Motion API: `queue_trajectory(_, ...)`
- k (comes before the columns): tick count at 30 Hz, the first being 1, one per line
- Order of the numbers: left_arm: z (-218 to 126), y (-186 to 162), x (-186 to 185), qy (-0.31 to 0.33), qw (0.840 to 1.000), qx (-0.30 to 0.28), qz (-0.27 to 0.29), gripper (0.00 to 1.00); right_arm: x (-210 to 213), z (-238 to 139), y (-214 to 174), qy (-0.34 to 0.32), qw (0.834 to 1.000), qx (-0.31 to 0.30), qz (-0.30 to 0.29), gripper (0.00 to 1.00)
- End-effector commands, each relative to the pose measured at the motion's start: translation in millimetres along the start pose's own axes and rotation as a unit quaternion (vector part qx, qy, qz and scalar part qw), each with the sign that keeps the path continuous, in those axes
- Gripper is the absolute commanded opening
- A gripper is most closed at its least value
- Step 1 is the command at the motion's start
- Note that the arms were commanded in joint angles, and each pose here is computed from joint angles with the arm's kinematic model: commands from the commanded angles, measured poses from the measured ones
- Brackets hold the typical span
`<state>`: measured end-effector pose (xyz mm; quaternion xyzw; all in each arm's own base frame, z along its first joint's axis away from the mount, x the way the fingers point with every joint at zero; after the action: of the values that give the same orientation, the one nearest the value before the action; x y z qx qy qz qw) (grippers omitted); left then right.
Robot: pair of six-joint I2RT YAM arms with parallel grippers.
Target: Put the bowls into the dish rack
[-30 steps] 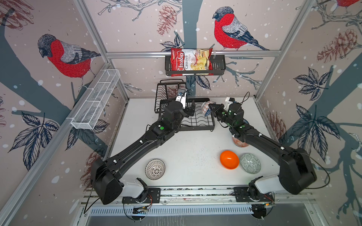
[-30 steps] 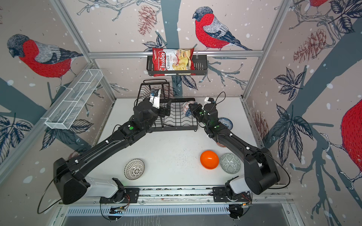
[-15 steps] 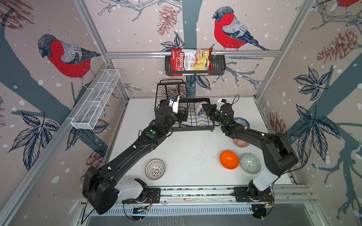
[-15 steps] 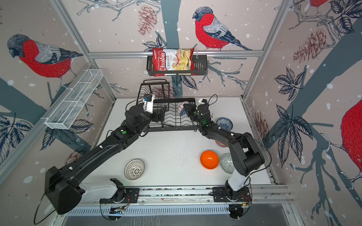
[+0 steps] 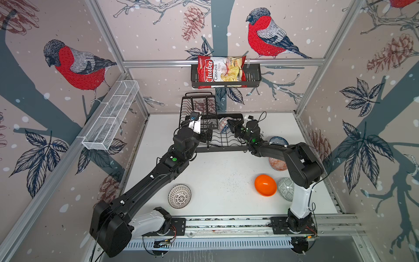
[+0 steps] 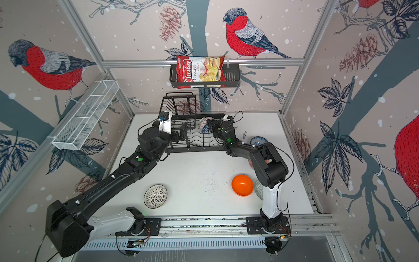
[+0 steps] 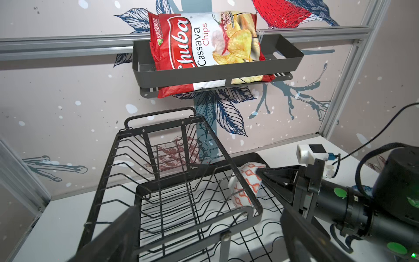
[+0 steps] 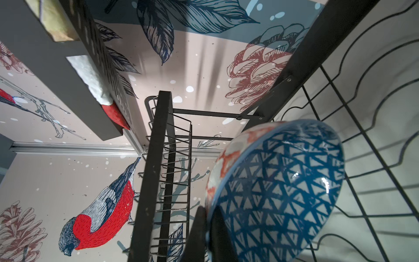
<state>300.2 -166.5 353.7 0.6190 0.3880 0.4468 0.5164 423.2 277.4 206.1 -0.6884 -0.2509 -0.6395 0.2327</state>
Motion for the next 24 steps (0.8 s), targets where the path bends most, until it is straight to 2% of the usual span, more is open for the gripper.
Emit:
queue_trajectory(1,2.8,4.8,0.7,-0.01,1.0,-0.007,-0.004,0.97,20.2,5.7,0.6,0.075,0.997,-0.014,0.008,0.0)
queue_trajectory(18,8.7,0.9,10.6,-0.023,0.999,-0.005,-0.035,0.97,-9.7,77.8,-8.5,0.083,0.995,0.012,0.048,0.0)
queue_trajectory(24,11.0,-1.0,15.7,-0.026,0.998,-0.003,-0.05,0.97,-19.8,89.8,-11.8,0.089,0.994,0.008,0.064,0.0)
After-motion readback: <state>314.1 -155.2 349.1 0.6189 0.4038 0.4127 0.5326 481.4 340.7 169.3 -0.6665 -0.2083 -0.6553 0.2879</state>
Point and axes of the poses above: each gripper's point midway between its finger pads, its own z axis out along the fingers, its own x axis along the line the jaws close on, y = z × x, the point moved 7 cm from there along -z, back along the fingers, and after that the axes turned 8 degrees about z, right-handed, at the moved point
